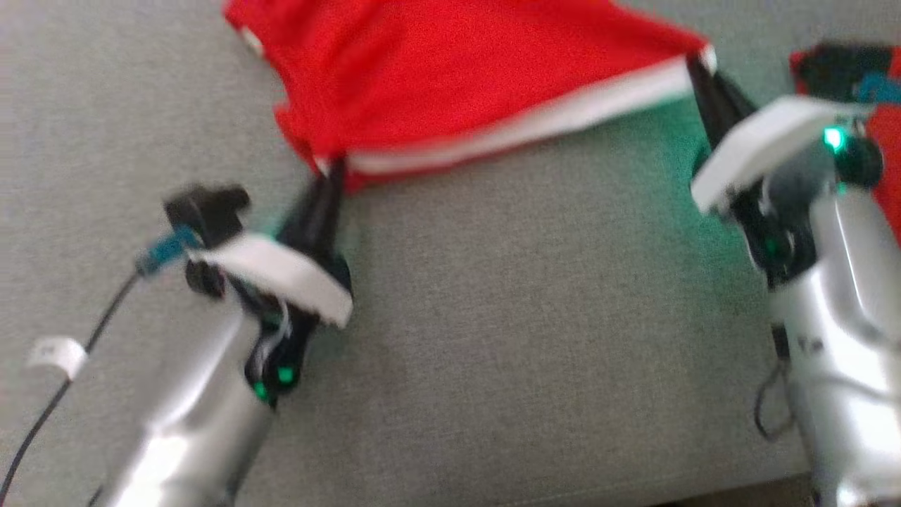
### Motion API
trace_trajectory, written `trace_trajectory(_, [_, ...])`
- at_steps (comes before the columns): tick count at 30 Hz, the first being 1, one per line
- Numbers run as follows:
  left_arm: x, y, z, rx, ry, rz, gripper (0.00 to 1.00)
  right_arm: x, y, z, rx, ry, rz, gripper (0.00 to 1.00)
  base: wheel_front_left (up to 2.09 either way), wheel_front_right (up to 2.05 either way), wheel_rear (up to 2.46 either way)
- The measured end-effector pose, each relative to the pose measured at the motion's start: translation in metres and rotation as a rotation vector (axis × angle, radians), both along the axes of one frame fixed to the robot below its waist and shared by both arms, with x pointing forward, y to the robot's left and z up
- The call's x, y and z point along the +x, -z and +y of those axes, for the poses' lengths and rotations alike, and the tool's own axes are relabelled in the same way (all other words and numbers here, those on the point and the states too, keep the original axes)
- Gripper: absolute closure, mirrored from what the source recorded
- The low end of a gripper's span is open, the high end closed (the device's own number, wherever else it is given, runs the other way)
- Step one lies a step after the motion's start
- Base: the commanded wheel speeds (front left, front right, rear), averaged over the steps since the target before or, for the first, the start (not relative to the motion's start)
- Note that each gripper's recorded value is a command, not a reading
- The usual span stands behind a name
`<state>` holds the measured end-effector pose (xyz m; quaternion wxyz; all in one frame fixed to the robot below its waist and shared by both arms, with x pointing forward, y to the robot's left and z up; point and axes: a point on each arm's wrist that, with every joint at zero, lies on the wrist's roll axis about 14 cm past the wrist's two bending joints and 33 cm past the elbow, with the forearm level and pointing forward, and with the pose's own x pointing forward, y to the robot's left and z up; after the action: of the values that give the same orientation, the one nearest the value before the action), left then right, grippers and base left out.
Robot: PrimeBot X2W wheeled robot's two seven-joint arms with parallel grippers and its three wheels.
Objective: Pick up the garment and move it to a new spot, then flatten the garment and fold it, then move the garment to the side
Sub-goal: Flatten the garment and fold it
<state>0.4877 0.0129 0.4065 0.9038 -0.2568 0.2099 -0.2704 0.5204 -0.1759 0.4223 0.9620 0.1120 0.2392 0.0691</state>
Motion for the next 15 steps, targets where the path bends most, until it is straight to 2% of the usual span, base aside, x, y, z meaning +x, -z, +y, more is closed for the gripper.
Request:
trace_trajectory(5, [-0.055, 0.004, 0.007, 0.012, 0.06, 0.081, 1.0, -0.058, 0.013, -0.004, -0.027, -0.025, 0.117, 1.0, 0.0, 0.0, 0.0])
trace_trajectory(9, [-0.116, 0.009, 0.011, 0.008, 0.08, 0.191, 1.0, -0.118, 0.016, -0.022, -0.075, 0.001, 0.23, 1.0, 0.0, 0.0, 0.0])
trace_trajectory(12, [-0.161, 0.001, 0.005, -0.013, 0.116, 0.266, 1.0, -0.158, 0.007, -0.034, -0.105, 0.023, 0.291, 1.0, 0.0, 0.0, 0.0])
trace_trajectory(15, [-0.191, -0.018, 0.004, -0.041, 0.136, 0.304, 1.0, -0.186, -0.012, -0.037, -0.114, 0.047, 0.298, 1.0, 0.0, 0.0, 0.0])
